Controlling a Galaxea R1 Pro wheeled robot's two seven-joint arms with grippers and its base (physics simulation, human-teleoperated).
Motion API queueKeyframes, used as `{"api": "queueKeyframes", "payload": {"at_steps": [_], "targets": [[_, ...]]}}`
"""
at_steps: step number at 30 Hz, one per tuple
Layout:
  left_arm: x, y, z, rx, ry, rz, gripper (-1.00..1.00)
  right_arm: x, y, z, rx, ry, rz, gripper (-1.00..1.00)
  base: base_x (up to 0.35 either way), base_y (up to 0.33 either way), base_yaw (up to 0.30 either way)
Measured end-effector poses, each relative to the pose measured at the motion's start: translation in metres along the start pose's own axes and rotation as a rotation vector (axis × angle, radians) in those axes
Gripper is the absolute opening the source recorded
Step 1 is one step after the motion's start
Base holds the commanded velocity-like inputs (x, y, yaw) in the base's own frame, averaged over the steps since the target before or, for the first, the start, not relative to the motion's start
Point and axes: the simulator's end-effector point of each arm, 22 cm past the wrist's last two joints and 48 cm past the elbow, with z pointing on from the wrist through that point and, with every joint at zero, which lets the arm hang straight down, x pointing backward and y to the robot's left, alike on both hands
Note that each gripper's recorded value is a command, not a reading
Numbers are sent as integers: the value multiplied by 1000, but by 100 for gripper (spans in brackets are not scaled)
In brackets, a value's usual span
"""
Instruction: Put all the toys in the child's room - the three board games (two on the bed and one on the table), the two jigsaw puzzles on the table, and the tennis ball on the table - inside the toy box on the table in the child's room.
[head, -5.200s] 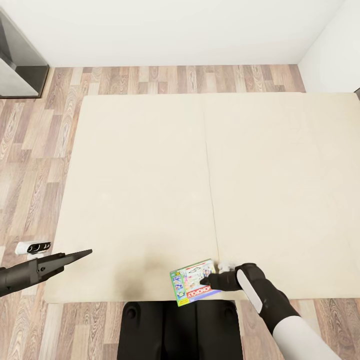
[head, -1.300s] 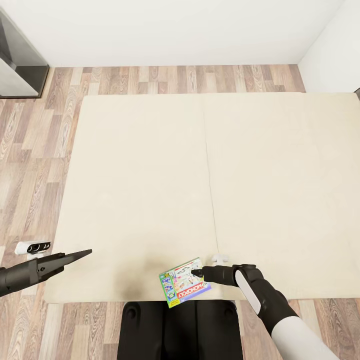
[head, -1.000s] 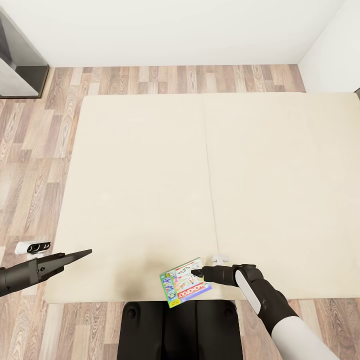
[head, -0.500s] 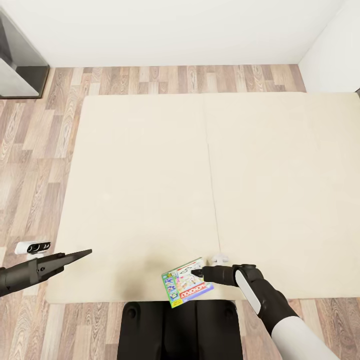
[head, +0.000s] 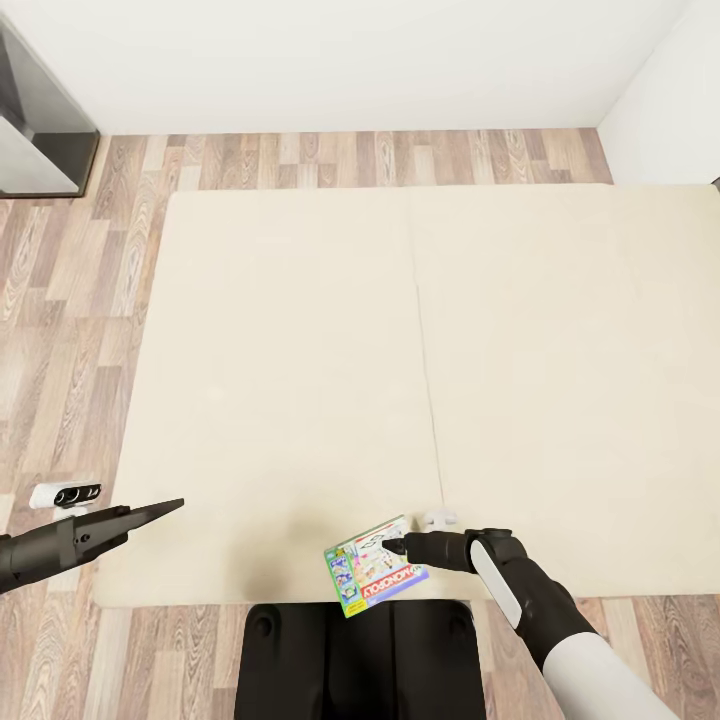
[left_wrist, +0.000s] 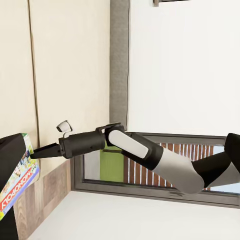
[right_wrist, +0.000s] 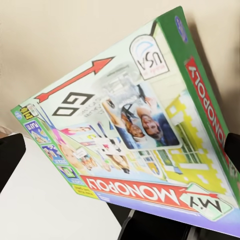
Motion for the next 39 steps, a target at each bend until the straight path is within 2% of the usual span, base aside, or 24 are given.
{"api": "queueKeyframes", "payload": {"at_steps": [15, 24, 39], "targets": [[0, 0, 0, 0, 0, 0, 100, 1, 0, 0, -1, 5, 2, 100, 0, 0, 0], [0, 0, 0, 0, 0, 0, 100, 16, -4, 0, 8, 67, 32, 100, 0, 0, 0], [0, 0, 0, 0, 0, 0, 100, 24, -8, 3, 13, 98, 54, 100, 0, 0, 0]]}}
